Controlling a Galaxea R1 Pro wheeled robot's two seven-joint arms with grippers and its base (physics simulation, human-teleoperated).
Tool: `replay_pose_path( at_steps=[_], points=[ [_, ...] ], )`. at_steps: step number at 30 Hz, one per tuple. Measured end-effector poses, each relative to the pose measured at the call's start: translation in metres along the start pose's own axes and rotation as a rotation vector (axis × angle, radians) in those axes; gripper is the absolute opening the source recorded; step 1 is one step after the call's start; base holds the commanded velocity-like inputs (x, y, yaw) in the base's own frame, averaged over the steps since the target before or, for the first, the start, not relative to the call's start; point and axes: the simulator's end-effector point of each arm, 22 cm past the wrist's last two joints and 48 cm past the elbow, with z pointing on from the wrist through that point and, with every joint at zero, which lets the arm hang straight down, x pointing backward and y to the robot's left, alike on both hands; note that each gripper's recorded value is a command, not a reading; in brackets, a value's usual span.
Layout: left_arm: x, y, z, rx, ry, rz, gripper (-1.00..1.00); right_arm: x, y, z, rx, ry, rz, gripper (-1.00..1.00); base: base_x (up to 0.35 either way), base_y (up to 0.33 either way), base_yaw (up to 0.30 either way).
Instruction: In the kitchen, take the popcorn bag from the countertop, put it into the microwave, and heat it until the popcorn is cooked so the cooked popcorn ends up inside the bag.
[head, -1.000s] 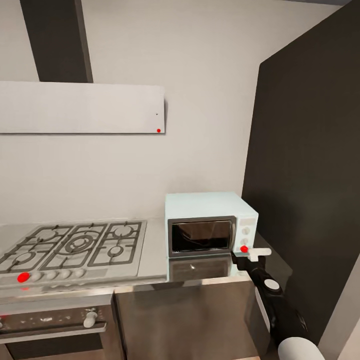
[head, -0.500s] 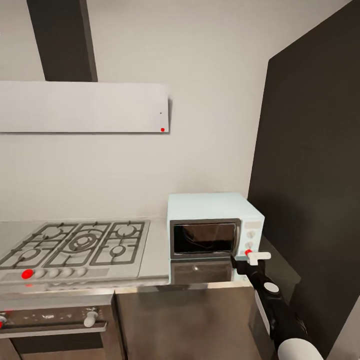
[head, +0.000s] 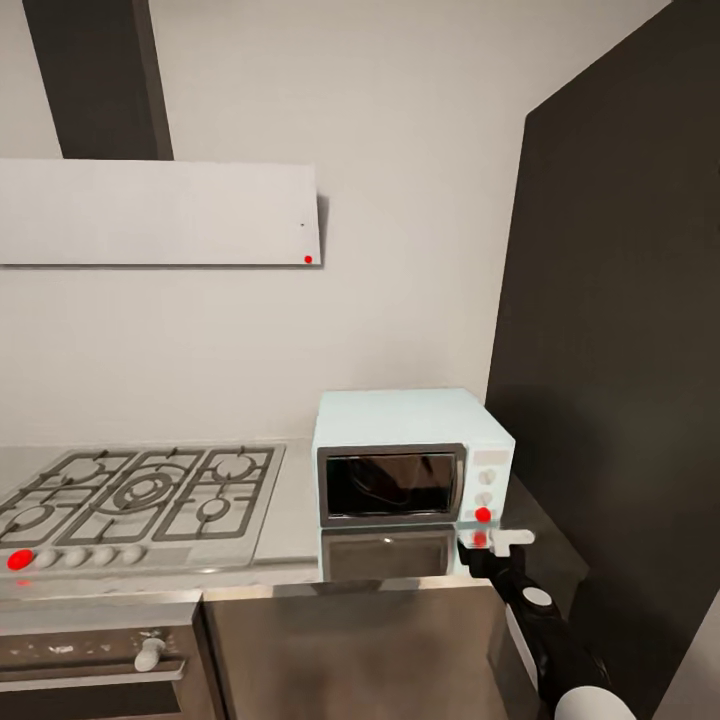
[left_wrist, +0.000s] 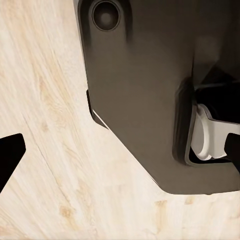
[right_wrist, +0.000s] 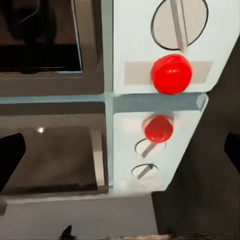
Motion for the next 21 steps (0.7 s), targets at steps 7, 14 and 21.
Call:
replay_pose_path(
  at_steps=[7, 14, 21],
  points=[
    [0.000, 0.000, 0.000, 0.000, 0.000, 0.000, 1.00, 0.005, 0.001, 0.000, -0.004, -0.019, -0.001, 1.00, 0.000, 0.000, 0.000],
    [0.000, 0.000, 0.000, 0.000, 0.000, 0.000, 1.00, 0.001, -0.026, -0.003, 0.054, -0.060, 0.055, 1.00, 0.000, 0.000, 0.000],
    [0.000, 0.000, 0.000, 0.000, 0.000, 0.000, 1.00, 0.002, -0.031, -0.004, 0.065, -0.061, 0.066, 1.00, 0.035, -0.028, 0.000]
  ],
)
